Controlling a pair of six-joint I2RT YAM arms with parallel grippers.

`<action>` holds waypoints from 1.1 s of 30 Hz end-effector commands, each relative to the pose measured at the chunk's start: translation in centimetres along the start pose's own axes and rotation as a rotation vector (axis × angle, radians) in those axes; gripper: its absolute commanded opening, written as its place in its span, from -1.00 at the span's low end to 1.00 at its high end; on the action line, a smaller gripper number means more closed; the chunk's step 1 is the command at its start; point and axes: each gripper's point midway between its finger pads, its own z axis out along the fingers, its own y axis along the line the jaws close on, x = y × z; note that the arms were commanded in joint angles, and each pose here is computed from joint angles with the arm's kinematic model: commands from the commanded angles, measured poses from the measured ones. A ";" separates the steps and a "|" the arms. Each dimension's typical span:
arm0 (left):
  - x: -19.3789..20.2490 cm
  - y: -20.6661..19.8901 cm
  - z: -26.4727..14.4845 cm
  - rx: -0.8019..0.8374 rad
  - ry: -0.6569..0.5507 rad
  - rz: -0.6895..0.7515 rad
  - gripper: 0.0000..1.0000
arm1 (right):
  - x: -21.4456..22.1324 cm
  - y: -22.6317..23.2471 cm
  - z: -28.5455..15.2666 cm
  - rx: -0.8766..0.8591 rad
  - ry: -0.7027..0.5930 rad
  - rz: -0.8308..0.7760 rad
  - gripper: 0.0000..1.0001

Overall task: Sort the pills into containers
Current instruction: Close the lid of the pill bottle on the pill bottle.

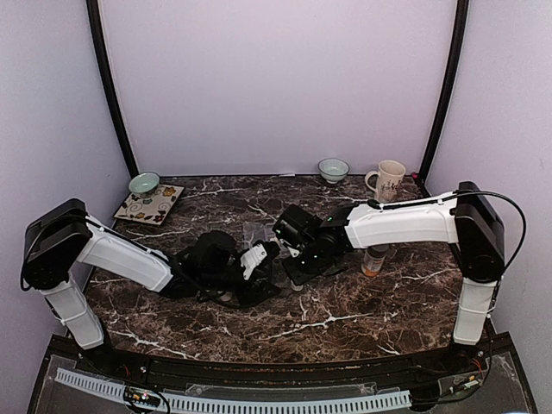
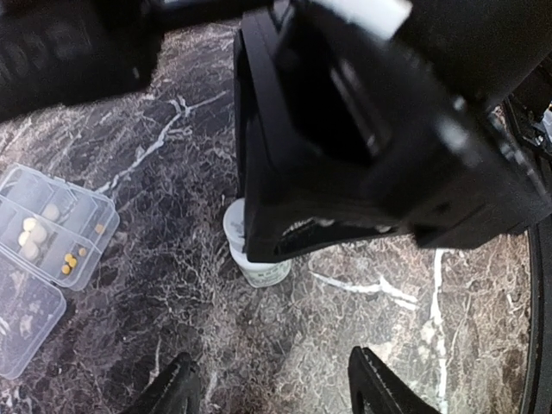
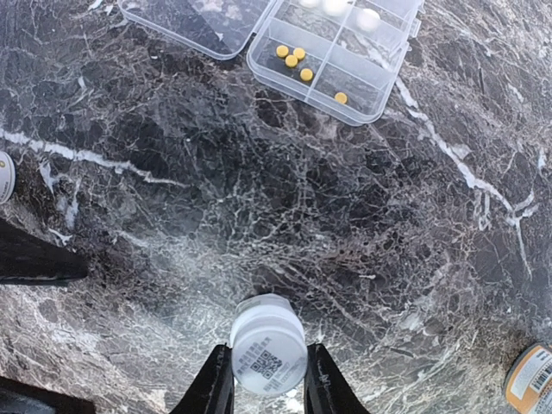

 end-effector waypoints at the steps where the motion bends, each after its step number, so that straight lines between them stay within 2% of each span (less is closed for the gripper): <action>1: -1.0 0.4 0.8 -0.002 -0.036 0.003 0.23 | 1.4 -0.1 0.7 0.011 0.029 0.000 -0.46; 16: -2.0 1.0 4.9 0.017 -0.093 -0.037 0.23 | 2.2 -0.1 0.4 -0.013 0.015 -0.008 -0.46; 33: -1.4 1.8 6.5 -0.011 -0.155 -0.090 0.21 | 1.8 0.8 0.5 -0.062 -0.001 -0.008 -0.47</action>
